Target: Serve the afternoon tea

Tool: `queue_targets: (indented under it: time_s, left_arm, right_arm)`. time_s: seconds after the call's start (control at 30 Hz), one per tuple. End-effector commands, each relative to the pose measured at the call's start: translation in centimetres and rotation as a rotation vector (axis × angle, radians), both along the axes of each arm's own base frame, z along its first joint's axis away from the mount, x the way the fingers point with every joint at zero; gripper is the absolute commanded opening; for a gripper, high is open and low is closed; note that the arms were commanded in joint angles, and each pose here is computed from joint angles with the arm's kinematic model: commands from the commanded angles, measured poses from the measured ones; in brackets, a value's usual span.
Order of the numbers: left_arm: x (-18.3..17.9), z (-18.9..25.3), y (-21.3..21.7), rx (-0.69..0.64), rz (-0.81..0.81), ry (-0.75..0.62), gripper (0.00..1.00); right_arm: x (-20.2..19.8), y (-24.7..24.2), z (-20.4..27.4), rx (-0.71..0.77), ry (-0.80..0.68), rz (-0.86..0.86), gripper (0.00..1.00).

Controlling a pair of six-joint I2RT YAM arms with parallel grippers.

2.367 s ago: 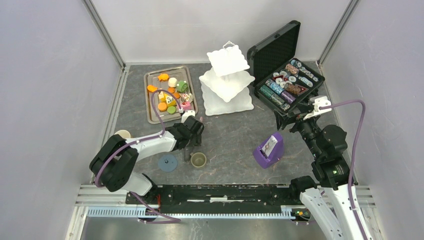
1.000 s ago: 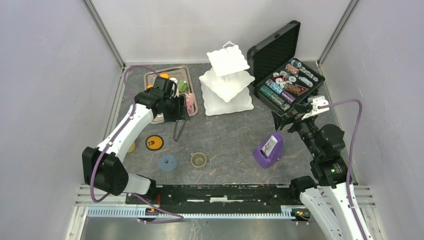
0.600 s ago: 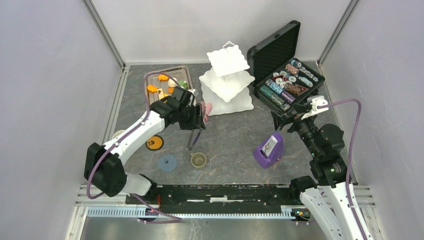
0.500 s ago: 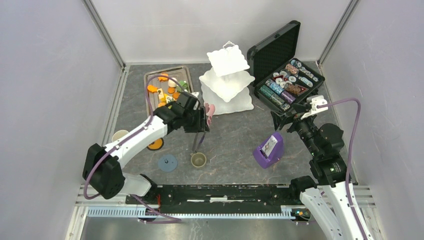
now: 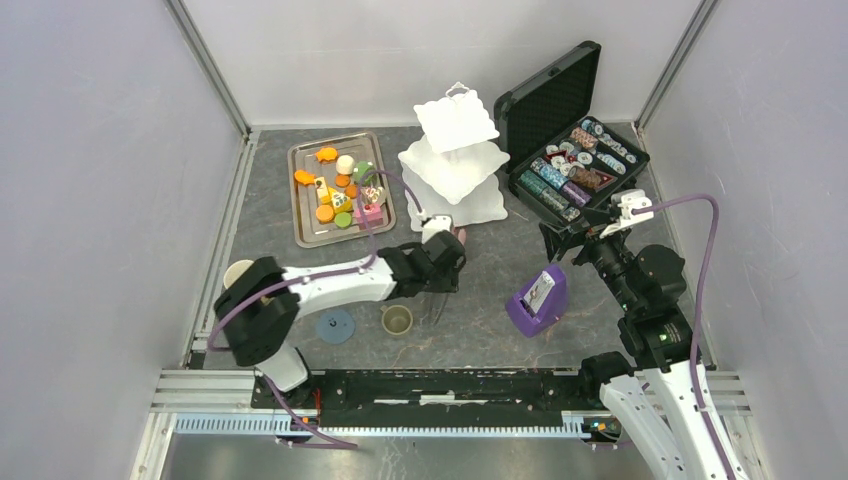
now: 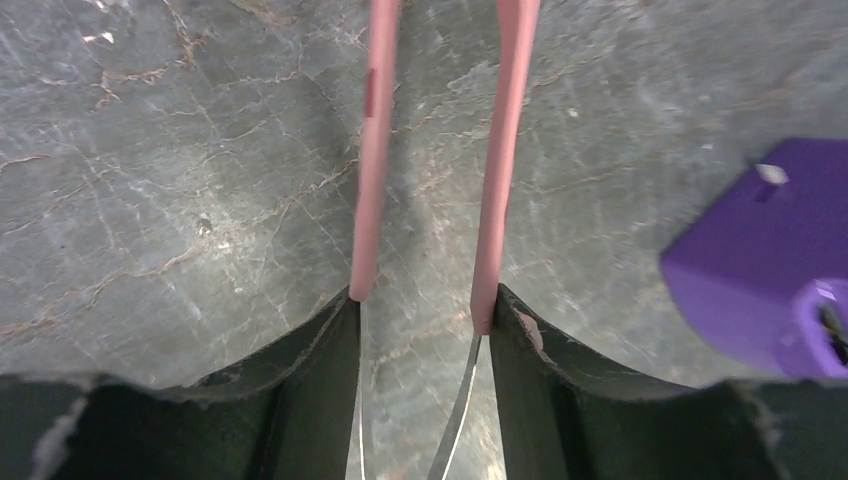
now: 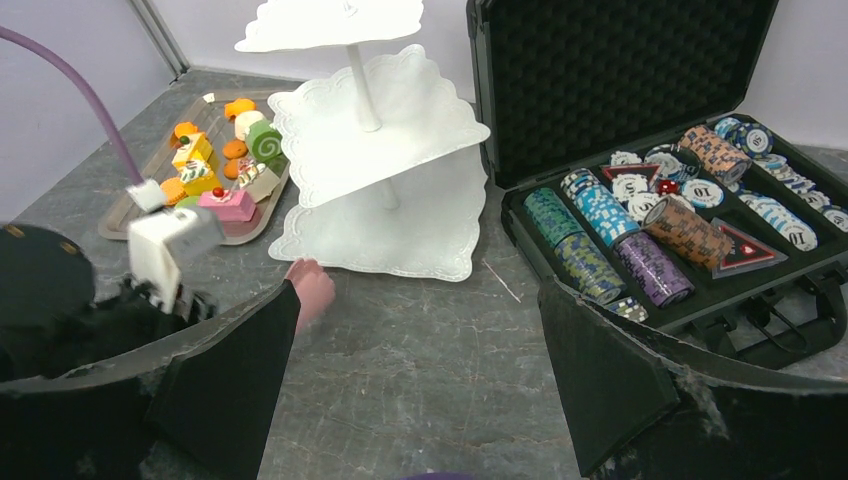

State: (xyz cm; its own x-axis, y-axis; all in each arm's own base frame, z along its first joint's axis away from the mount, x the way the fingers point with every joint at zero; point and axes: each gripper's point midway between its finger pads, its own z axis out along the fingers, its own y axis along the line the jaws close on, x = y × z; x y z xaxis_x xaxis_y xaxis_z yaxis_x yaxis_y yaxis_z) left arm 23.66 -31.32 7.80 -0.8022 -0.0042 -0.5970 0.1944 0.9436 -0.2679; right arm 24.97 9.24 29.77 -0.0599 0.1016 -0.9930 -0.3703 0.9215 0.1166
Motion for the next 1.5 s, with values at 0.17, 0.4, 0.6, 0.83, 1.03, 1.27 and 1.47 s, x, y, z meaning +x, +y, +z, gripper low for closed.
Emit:
queue_targets:
  time_s: [0.17,0.4,0.6,0.83,1.03,1.27,1.47]
  left_arm:
    - [1.4,-1.0,-3.6,0.08,-0.01,-0.233,0.59]
    - [1.0,-3.9,-2.9,0.11,-0.079,-0.31,0.81]
    - [0.3,-5.4,-2.7,0.154,-0.143,-0.409,0.92]
    - [-0.4,-7.1,-1.8,0.152,-0.173,-0.521,0.9]
    - [-0.3,-9.5,-1.0,0.176,-0.173,-0.558,0.88]
    - [-0.3,-9.8,-0.7,0.187,-0.167,-0.557,0.77]
    - [-0.3,-9.6,-0.5,0.19,-0.158,-0.56,0.66]
  right_arm:
    - [-0.3,0.4,1.2,0.016,-0.003,0.023,0.98]
    - [-0.3,0.6,0.4,0.034,0.019,0.03,0.98]
    - [-0.3,0.8,0.3,0.035,0.027,0.037,0.98]
    - [-0.2,0.8,0.2,0.041,0.031,0.034,0.98]
    - [-0.4,0.9,0.1,0.075,0.017,0.04,0.98]
    - [-1.0,0.7,0.5,0.079,-0.009,0.032,0.98]
    - [-1.2,0.2,0.5,0.097,-0.036,0.006,0.98]
